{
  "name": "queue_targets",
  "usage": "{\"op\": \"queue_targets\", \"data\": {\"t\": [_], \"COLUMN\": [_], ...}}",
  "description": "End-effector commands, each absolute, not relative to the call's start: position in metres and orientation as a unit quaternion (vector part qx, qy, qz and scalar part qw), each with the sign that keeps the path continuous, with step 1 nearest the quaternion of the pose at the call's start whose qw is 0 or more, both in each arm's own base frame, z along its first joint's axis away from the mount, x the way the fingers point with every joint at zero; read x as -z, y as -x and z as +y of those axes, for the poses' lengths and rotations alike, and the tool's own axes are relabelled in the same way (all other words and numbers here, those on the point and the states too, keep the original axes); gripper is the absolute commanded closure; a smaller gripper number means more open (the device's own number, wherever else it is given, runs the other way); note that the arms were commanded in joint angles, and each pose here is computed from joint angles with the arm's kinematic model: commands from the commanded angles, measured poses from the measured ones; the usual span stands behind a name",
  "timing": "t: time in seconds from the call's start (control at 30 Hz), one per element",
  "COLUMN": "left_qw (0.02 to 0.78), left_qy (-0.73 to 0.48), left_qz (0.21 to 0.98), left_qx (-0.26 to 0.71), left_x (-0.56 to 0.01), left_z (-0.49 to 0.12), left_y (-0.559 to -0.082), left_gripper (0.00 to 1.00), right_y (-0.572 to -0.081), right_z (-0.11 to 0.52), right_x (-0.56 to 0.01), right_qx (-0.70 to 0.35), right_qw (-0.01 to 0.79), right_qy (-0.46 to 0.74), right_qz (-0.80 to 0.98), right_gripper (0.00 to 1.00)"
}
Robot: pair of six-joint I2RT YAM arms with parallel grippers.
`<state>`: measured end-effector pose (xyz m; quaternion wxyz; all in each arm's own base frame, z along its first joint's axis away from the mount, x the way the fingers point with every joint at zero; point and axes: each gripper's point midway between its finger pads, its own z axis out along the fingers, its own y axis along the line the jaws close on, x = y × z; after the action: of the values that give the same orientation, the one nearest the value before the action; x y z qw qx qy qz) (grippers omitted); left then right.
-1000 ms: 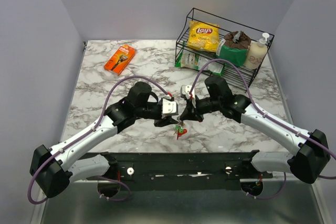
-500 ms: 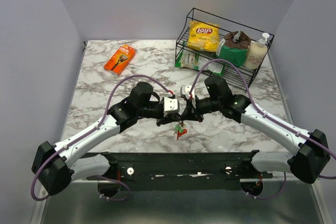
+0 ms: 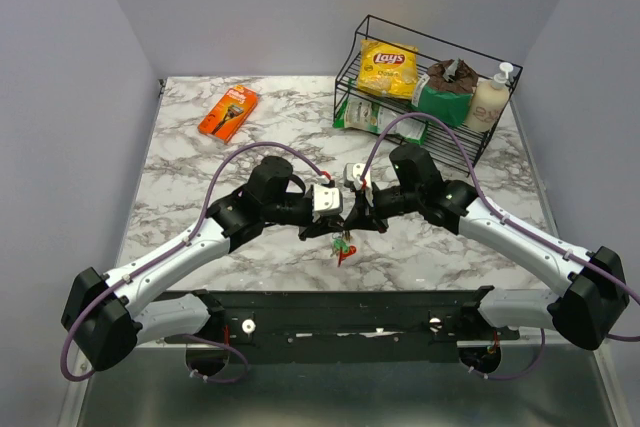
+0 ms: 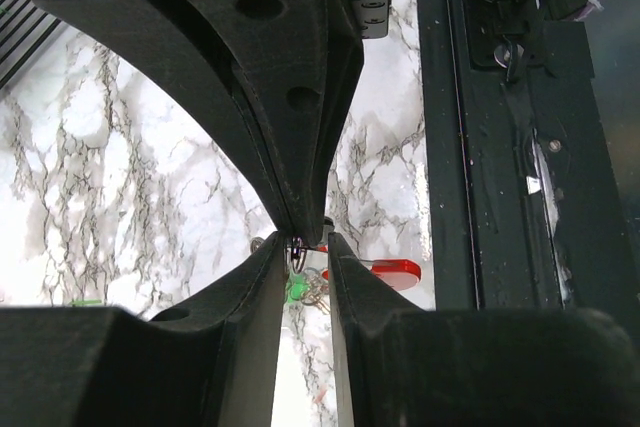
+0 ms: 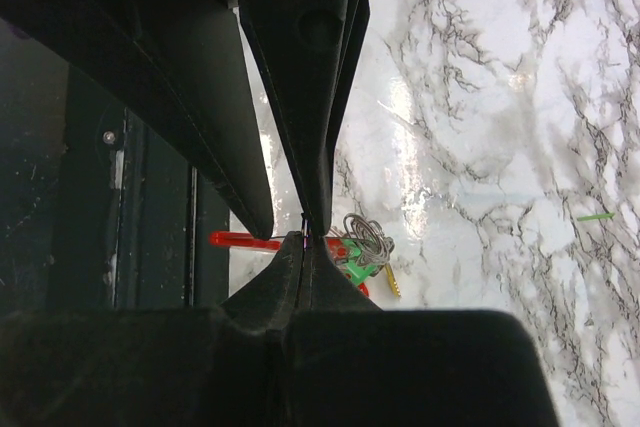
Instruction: Put the keys on the keyring
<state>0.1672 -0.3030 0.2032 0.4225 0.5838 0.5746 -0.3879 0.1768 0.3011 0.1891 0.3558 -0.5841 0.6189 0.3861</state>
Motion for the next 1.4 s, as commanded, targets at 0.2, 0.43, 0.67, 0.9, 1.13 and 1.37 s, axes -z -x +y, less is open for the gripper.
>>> {"op": "queue_targets", "data": {"t": [0.2, 0.43, 0.67, 0.9, 1.13, 1.37], "left_qw": [0.423, 0.418, 0.406, 0.414, 0.415, 0.411], "left_qy": [-0.583, -0.581, -0.583, -0.577, -0.574, -0.578], "left_qz": [0.587, 0.592, 0.599, 0.599, 0.599, 0.593], "left_qx": [0.371, 0.370, 0.369, 0.371, 0.374, 0.382], "left_x": [-0.1980, -0.1957, -0.1915, -0.1934, -0.1922, -0.1923], "left_z": [-0.3008, -0.3016, -0.3026, -0.3037, -0.3048, -0.3096], "left_y": [-0.1723, -0.1740, -0.1752, -0.1765, -0.1765, -0.1746], "left_gripper": [0.68, 0.83, 1.00, 0.74, 0.76, 0.96], "right_y": [-0.1736, -0.1724, -0.1722, -0.1729, -0.1718, -0.1712], "right_z": [0.3044, 0.3040, 0.3039, 0.3034, 0.3033, 0.3030], "right_x": [-0.2014, -0.2030, -0.2047, -0.2072, -0.2077, -0.2074], "right_qx": [-0.393, -0.394, -0.394, -0.391, -0.393, -0.394], "right_qw": [0.373, 0.374, 0.377, 0.384, 0.385, 0.386], "right_qy": [0.593, 0.594, 0.594, 0.593, 0.594, 0.594], "right_qz": [0.596, 0.593, 0.592, 0.590, 0.587, 0.586], "right_gripper": [0.99, 0.99, 0.99, 0.99, 0.99, 0.99]}}
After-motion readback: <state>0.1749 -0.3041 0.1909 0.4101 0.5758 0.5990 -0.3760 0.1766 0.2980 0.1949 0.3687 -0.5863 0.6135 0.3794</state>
